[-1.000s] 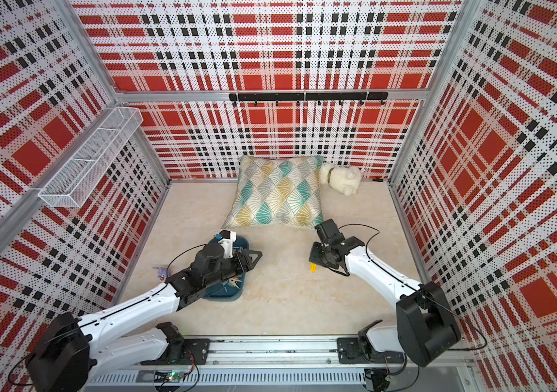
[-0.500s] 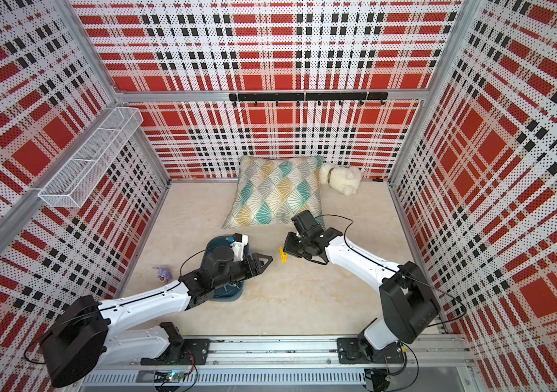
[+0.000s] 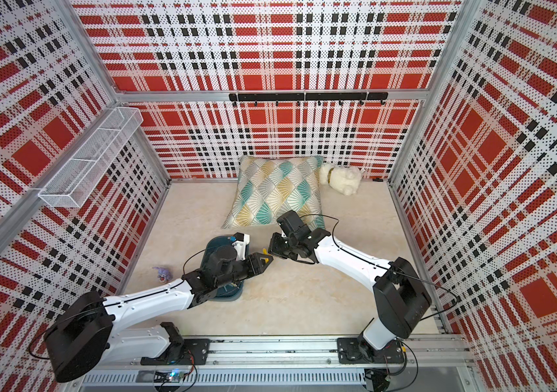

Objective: Put the clothespins into the storage box
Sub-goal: Pick up the clothespin from the center of the board, then place the clothespin in the storage box, then pick up the clothespin from the center of the board.

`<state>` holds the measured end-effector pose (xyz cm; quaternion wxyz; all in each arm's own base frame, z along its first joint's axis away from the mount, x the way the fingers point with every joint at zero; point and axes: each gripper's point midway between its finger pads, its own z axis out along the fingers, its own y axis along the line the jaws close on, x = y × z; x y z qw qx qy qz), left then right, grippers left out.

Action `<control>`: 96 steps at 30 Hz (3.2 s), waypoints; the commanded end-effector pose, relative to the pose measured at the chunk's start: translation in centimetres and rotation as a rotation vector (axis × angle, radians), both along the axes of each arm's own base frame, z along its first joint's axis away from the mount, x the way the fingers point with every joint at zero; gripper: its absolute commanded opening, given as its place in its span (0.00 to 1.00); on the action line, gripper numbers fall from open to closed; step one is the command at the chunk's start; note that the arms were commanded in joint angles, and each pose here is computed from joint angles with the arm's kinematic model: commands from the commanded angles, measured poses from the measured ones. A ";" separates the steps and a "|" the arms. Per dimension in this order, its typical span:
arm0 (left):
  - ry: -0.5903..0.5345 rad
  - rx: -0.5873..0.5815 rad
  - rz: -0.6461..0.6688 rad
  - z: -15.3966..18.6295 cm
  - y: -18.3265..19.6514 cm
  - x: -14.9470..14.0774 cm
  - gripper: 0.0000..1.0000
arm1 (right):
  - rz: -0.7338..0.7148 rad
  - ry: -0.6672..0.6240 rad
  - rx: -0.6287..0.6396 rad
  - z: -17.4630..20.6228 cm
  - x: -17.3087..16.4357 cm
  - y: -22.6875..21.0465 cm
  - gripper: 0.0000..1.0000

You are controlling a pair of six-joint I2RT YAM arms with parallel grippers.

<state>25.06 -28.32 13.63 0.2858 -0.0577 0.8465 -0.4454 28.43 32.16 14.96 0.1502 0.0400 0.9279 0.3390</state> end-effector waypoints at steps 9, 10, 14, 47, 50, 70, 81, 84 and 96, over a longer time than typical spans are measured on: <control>-0.043 -0.028 -0.013 1.7 -0.6 0.6 0.19 | 0.002 -0.013 0.011 0.5 0.1 0.5 0.00; -0.042 -0.026 -0.013 1.7 -0.6 0.6 0.17 | 0.001 -0.015 0.005 0.4 0.1 0.4 0.03; -0.036 -0.013 -0.007 1.3 -0.2 0.6 0.13 | -0.006 -0.041 -0.031 0.5 0.5 -0.2 0.18; 0.131 0.409 0.456 -7.8 17.0 -0.4 0.17 | -0.623 0.101 -0.415 -5.8 -0.9 -32.1 0.31; 0.135 0.438 0.460 -8.2 17.0 -0.3 0.18 | -0.666 0.106 -0.465 -6.0 -0.7 -33.9 0.31; 0.070 0.378 0.408 -4.9 14.9 1.2 0.92 | -0.600 0.337 -0.639 -10.8 -2.5 -36.2 0.29; 0.063 0.333 0.342 -4.5 13.7 2.3 0.92 | -0.594 0.345 -0.704 -11.2 -1.8 -37.2 0.30; 0.060 0.324 0.336 -4.5 13.5 2.5 0.91 | -0.581 0.352 -0.694 -11.7 -1.8 -36.9 0.28; 0.066 0.294 0.314 -4.6 13.0 2.6 0.91 | -0.542 0.367 -0.651 -13.2 -1.9 -35.8 0.25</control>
